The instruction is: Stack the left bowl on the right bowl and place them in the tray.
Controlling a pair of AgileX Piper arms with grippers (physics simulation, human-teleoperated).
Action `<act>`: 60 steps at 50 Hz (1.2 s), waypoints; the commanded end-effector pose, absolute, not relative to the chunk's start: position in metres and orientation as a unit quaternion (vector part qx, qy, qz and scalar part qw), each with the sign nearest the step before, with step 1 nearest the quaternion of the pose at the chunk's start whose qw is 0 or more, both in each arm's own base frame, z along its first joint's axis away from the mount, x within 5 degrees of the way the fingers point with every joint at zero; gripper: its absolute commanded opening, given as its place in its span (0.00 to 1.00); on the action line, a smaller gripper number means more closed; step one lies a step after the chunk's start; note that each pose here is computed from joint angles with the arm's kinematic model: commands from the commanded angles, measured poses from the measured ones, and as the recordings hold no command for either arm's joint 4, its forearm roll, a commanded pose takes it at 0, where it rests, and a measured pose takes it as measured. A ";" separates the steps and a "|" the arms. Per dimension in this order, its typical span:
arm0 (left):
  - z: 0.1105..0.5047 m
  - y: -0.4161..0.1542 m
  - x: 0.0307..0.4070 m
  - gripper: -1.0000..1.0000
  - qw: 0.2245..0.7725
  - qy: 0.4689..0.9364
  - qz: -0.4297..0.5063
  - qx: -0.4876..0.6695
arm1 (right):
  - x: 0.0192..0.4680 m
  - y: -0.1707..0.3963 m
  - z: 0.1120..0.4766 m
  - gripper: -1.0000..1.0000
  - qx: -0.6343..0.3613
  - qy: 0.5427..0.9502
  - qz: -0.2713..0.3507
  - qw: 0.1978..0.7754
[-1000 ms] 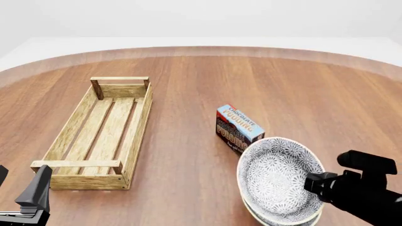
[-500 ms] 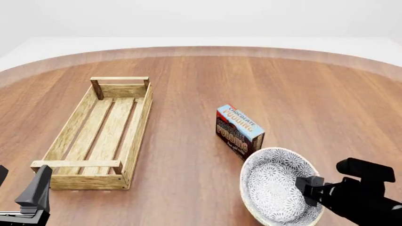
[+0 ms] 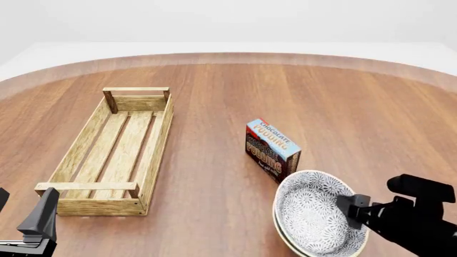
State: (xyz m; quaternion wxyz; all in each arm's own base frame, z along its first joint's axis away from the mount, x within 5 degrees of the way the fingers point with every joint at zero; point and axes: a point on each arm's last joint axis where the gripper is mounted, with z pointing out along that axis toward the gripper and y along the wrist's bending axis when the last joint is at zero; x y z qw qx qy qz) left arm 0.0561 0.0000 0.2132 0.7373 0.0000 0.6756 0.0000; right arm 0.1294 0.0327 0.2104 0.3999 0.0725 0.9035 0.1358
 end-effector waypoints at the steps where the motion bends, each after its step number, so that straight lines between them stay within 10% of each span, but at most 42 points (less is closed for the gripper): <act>1: 0.213 0.000 0.056 1.00 0.737 0.676 0.000 0.000 | 0.135 0.026 0.231 1.00 0.059 0.903 0.107 0.411; 14: 0.213 0.000 0.056 1.00 0.737 0.676 0.000 0.000 | 0.155 0.007 0.250 1.00 0.019 0.916 0.025 0.400; 60: 0.213 0.000 0.056 1.00 0.737 0.676 0.000 0.000 | 0.154 0.023 0.166 1.00 -0.005 0.938 0.050 0.342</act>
